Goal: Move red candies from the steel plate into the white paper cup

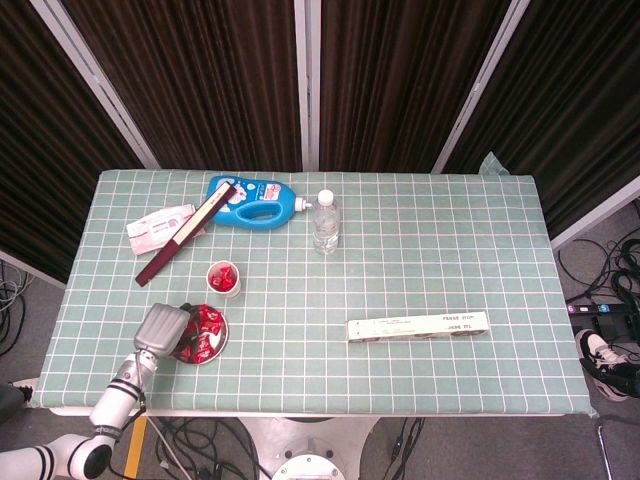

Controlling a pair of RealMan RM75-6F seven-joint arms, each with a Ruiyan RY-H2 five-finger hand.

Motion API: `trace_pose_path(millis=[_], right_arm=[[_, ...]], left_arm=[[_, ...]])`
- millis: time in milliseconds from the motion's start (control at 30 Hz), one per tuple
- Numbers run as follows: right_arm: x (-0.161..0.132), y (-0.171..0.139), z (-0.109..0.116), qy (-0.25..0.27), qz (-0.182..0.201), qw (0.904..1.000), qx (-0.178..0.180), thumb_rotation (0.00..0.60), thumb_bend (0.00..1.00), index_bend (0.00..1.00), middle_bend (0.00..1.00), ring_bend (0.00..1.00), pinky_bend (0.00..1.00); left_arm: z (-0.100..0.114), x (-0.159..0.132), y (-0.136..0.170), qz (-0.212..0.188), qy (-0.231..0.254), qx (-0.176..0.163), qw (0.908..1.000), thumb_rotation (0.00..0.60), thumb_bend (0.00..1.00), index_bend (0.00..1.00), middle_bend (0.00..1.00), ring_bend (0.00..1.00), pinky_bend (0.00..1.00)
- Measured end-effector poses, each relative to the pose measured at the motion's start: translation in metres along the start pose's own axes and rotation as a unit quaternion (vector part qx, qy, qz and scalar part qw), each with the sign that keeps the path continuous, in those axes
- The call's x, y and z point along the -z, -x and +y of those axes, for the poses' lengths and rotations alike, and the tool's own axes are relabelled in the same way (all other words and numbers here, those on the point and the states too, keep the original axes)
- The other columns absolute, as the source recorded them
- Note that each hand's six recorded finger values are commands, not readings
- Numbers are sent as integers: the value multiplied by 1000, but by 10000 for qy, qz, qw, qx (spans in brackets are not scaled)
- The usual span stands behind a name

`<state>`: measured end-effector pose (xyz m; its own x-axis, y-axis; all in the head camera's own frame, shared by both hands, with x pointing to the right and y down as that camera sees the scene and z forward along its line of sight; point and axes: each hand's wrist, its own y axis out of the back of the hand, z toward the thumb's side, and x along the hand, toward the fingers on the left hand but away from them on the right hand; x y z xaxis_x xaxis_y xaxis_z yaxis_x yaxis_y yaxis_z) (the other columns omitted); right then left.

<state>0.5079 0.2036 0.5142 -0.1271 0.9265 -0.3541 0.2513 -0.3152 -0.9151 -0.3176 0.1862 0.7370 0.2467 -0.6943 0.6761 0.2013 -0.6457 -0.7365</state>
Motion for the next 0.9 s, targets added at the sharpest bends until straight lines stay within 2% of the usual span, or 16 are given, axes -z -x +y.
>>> trace_pose_path(millis=[133,400,500,700,900], right_arm=[[0,0,0,3,-8,10000,-4,600,29,0,138,0,362],[-1,0,1,-21,0,10000,0,600,29,0,138,0,364],[-2,0,1,-15,3,10000,0,600,29,0,138,0,364],[-2,-1,2,-7,6,10000,10,600,29,0,138,0,364],[-2,-2,3,25,33,10000,6,600,29,0,138,0,365]], left_arm=[[-2,2,-4,25,-93,9,10000,600,319,496,549,936,1000],[-8,8,-3,123,-240,70,9996,600,325,506,559,937,1000],[-9,9,-4,139,-250,100,9995,600,332,538,592,937,1000],[-9,9,-6,119,-117,90,9998,600,404,634,724,955,1000],[3,9,-5,59,83,-81,9999,600,425,657,744,960,1000]])
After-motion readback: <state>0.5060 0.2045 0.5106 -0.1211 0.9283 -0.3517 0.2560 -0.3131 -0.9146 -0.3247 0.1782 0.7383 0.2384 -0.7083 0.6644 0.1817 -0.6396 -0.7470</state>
